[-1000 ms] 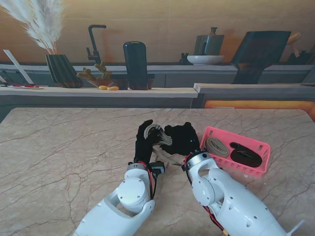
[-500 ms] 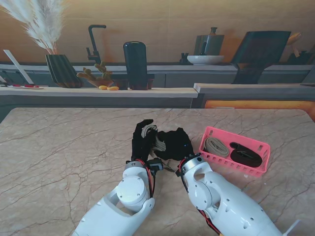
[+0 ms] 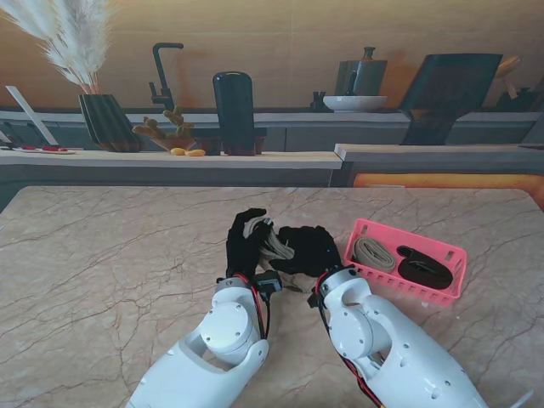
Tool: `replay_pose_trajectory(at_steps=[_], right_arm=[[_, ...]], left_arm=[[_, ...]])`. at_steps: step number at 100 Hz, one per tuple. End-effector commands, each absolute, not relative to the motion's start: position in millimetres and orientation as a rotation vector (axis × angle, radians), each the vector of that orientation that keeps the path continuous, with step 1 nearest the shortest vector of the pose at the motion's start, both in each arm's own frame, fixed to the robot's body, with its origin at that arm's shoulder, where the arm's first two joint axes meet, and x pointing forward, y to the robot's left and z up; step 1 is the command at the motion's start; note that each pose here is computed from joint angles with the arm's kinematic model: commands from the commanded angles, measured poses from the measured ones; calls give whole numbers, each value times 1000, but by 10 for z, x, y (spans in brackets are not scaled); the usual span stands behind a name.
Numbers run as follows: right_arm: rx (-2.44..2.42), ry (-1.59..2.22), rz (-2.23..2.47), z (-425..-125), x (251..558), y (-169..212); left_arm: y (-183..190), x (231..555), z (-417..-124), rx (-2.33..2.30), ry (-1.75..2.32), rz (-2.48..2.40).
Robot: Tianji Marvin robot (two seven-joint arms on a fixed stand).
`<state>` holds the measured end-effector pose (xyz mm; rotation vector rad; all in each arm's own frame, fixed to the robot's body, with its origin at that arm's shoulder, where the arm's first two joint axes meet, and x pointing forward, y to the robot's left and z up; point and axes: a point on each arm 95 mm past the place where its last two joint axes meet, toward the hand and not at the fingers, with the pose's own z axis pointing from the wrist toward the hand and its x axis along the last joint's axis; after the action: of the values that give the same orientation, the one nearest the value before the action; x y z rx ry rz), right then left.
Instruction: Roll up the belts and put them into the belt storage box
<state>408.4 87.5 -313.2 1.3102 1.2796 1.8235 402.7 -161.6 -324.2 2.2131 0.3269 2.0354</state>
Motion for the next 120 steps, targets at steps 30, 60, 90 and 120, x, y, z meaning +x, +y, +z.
replay_pose_trajectory(at_steps=[30, 60, 90, 120], right_arm=[[1375, 1193, 1878, -3042, 3977, 583], [1280, 1260, 1906, -3007, 3949, 584], [1224, 1410, 1832, -3078, 3988, 821], [1200, 1461, 1775, -3171, 4069, 1057]], left_arm=[[-1602, 4047, -3201, 2197, 274, 2133], [-1587, 4084, -3200, 2192, 190, 2227], [-1628, 4087, -3206, 2187, 163, 2259], [-1669, 4079, -3195, 2176, 178, 2273]])
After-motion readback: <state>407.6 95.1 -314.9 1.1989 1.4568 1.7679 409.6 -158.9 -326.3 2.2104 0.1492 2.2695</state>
